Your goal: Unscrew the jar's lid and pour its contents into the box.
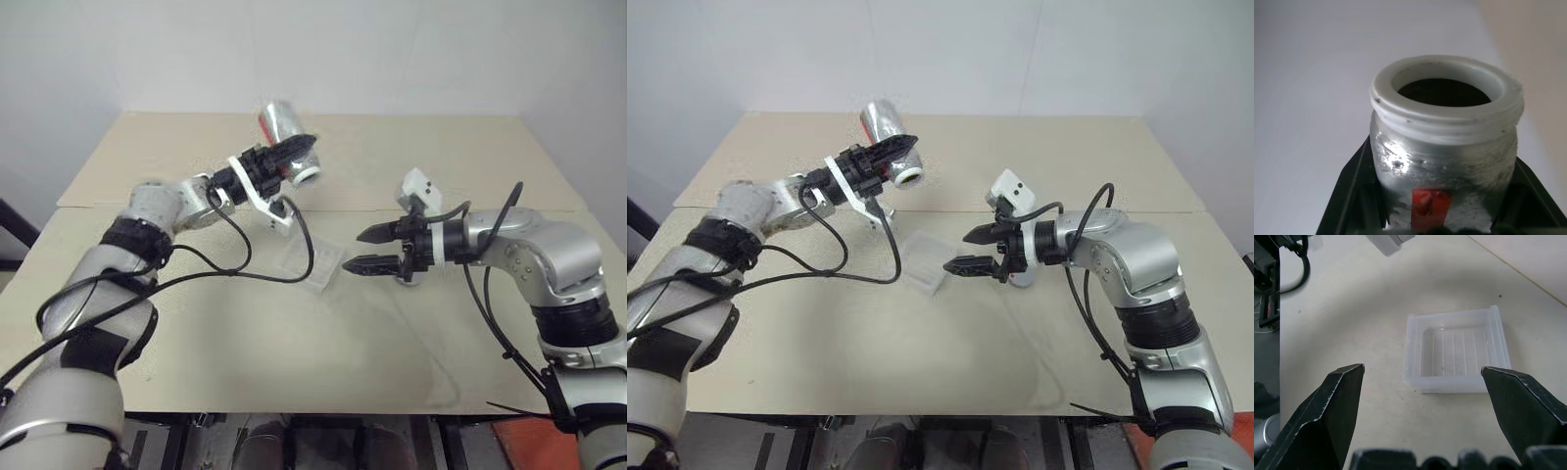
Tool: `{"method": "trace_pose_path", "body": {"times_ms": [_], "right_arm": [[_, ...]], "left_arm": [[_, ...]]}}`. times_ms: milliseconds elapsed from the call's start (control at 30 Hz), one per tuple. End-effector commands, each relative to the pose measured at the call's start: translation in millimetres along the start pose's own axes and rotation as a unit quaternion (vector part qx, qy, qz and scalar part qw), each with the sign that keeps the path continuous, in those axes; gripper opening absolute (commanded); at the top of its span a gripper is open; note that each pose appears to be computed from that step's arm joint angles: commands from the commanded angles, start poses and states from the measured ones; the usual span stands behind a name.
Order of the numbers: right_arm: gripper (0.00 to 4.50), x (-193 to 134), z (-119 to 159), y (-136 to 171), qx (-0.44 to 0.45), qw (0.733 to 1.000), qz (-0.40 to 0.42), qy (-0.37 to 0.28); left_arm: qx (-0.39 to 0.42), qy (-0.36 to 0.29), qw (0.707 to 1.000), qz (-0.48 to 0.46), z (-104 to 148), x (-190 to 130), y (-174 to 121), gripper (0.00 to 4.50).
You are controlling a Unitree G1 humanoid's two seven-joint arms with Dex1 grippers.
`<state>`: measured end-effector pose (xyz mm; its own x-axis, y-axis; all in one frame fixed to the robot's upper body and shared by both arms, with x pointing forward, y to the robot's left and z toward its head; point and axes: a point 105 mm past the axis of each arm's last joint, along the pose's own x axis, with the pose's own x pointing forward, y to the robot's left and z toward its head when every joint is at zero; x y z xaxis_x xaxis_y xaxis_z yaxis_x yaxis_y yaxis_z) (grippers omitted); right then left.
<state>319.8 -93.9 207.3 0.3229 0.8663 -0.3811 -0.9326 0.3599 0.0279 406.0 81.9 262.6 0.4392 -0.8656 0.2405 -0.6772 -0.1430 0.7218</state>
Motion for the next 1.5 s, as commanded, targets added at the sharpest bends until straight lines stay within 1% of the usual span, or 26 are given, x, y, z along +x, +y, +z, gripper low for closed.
{"method": "trace_pose_path", "body": {"times_ms": [33, 133, 167, 233, 300, 400, 600, 733, 833, 900, 933, 967, 1033, 1100, 1133, 1200, 1300, 1333, 1367, 1500], "right_arm": [[4.45, -5, 12, 0, -0.02, 1.0, 0.0, -0.015], [4.45, -7, 15, -3, -0.016, 1.0, -0.009, -0.026], [4.45, -8, 16, -4, -0.016, 0.999, -0.012, -0.03], [4.45, -11, 19, -4, -0.016, 0.999, -0.016, -0.039], [4.45, -13, 23, -5, -0.018, 0.998, -0.022, -0.049], [4.45, -15, 26, -5, -0.018, 0.998, -0.028, -0.061], [4.45, -14, 24, -2, -0.019, 0.997, -0.028, -0.065], [4.45, -14, 25, -3, -0.023, 0.997, -0.03, -0.066], [4.45, -14, 24, -3, -0.025, 0.997, -0.031, -0.065], [4.45, -14, 24, -3, -0.026, 0.997, -0.03, -0.064], [4.45, -14, 24, -3, -0.027, 0.997, -0.029, -0.064], [4.45, -14, 23, -2, -0.029, 0.997, -0.028, -0.063], [4.45, -14, 22, -2, -0.031, 0.997, -0.025, -0.063], [4.45, -15, 22, -1, -0.034, 0.997, -0.024, -0.064], [4.45, -16, 22, -1, -0.034, 0.997, -0.023, -0.064], [4.45, -17, 21, 0, -0.035, 0.997, -0.022, -0.065], [4.45, -19, 21, 1, -0.038, 0.997, -0.02, -0.067], [4.45, -19, 21, 2, -0.038, 0.997, -0.019, -0.068], [4.45, -20, 21, 2, -0.038, 0.997, -0.02, -0.068], [4.45, -22, 20, 3, -0.039, 0.996, -0.021, -0.071]], "left_arm": [[0.06, -0.048, 0.997, 0.018, 20, 1, -11, 2.0], [0.075, -0.104, 0.992, -0.007, 53, -4, -38, 2.0], [0.08, -0.121, 0.989, -0.02, 60, -6, -44, 2.0], [0.081, -0.143, 0.986, -0.032, 67, -11, -51, 2.0], [0.08, -0.149, 0.985, -0.037, 67, -13, -52, 2.0], [0.083, -0.131, 0.987, -0.04, 59, -11, -52, 2.0], [0.077, -0.117, 0.99, -0.035, 53, -6, -47, 2.0], [0.045, -0.084, 0.995, -0.031, 45, -5, -44, 2.0], [-0.021, -0.04, 0.999, -0.016, 35, -3, -35, 2.0], [-0.06, -0.021, 0.998, -0.011, 31, -4, -32, 2.0], [-0.114, 0.008, 0.993, -0.005, 26, -5, -30, 2.0], [-0.169, 0.052, 0.984, 0.0, 17, -7, -29, 2.0], [-0.271, 0.114, 0.956, 0.009, 3, -13, -30, 2.0], [-0.36, 0.173, 0.917, 0.016, -9, -21, -34, 2.0], [-0.416, 0.205, 0.886, 0.025, -16, -26, -37, 2.0], [-0.512, 0.249, 0.821, 0.049, -25, -36, -41, 2.0], [-0.637, 0.278, 0.716, 0.071, -28, -52, -48, 2.0], [-0.675, 0.286, 0.675, 0.079, -27, -58, -50, 2.0], [-0.7, 0.29, 0.647, 0.084, -26, -62, -51, 2.0], [-0.755, 0.309, 0.574, 0.079, -12, -78, -57, 2.0]]}}
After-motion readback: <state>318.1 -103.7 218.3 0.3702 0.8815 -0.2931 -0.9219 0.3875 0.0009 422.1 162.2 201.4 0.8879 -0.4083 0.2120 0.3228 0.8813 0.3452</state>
